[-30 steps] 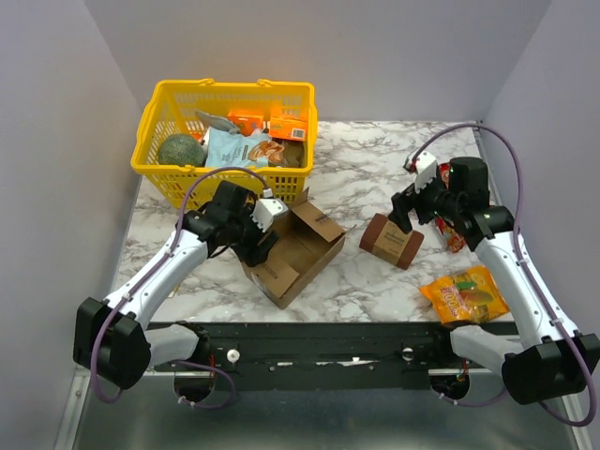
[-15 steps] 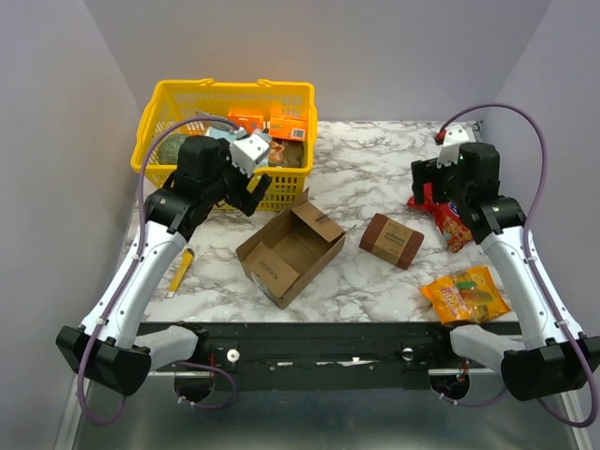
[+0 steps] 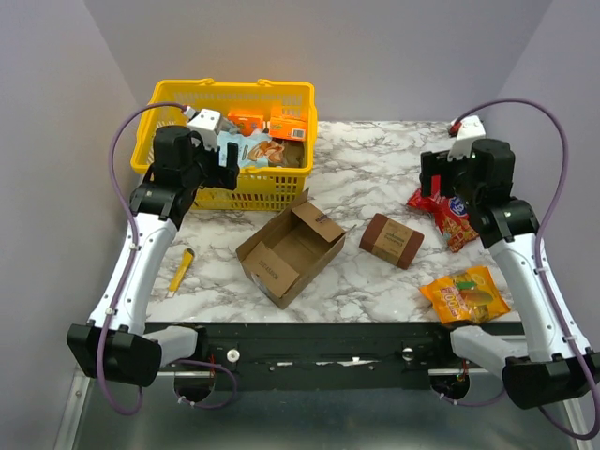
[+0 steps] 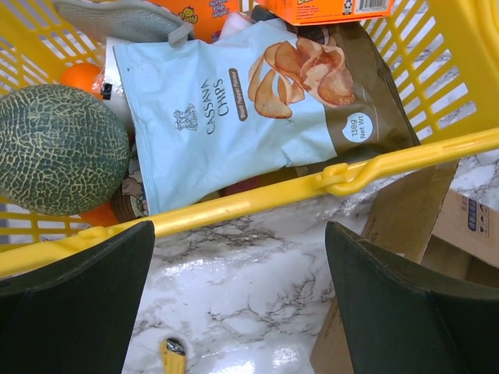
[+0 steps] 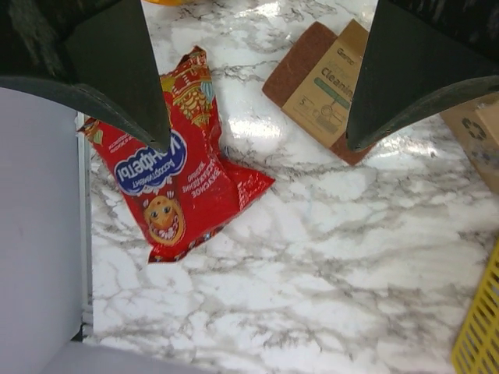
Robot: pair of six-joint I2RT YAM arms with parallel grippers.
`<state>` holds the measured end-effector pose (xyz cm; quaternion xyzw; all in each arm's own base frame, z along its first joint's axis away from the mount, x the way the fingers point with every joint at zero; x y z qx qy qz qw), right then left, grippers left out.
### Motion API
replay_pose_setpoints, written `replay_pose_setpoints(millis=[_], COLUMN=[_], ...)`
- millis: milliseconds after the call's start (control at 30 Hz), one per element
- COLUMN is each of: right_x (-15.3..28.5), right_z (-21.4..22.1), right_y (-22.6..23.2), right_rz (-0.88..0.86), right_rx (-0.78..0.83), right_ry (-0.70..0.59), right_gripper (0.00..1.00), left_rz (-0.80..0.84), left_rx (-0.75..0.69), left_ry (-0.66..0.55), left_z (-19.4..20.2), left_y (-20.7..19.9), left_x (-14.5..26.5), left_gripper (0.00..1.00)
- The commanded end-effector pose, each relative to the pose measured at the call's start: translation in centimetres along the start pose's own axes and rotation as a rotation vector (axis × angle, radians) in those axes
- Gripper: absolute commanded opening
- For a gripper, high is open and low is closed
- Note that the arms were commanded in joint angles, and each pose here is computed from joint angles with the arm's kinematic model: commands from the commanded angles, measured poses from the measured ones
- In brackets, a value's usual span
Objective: Unpack the express box
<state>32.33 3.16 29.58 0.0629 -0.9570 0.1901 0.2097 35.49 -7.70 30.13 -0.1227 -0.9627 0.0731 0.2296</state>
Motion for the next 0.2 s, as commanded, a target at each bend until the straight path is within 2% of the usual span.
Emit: replay_pose_setpoints(millis=[0,167], right_x=[2.51,1.87], right_z=[-7.51,-7.19], right_y=[-3.46,-3.30], right_rz=[0.104,0.104], right_rx=[-0.074,-0.088], right_ry=[-0.173,-0.150], right_gripper=[1.00,1.00], left_rz=[-0.046,-0.031], left_rx=[0.027,0.020], left_ry=[-0.033,-0.020], left_z=[-0.76,-0.35], left_y=[0.81,0.72], left_x=[-0.11,-0.81], left_gripper=[0.99,0.99])
Point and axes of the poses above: each gripper's point midway between its finger pads, its own x axis back along the fingers, its own y axis along the line the jaws close on, z = x × y, the point moved 1 cm from there along x, back along the fingers, and after that the axes turned 12 degrees about x, right-handed, at the moved point
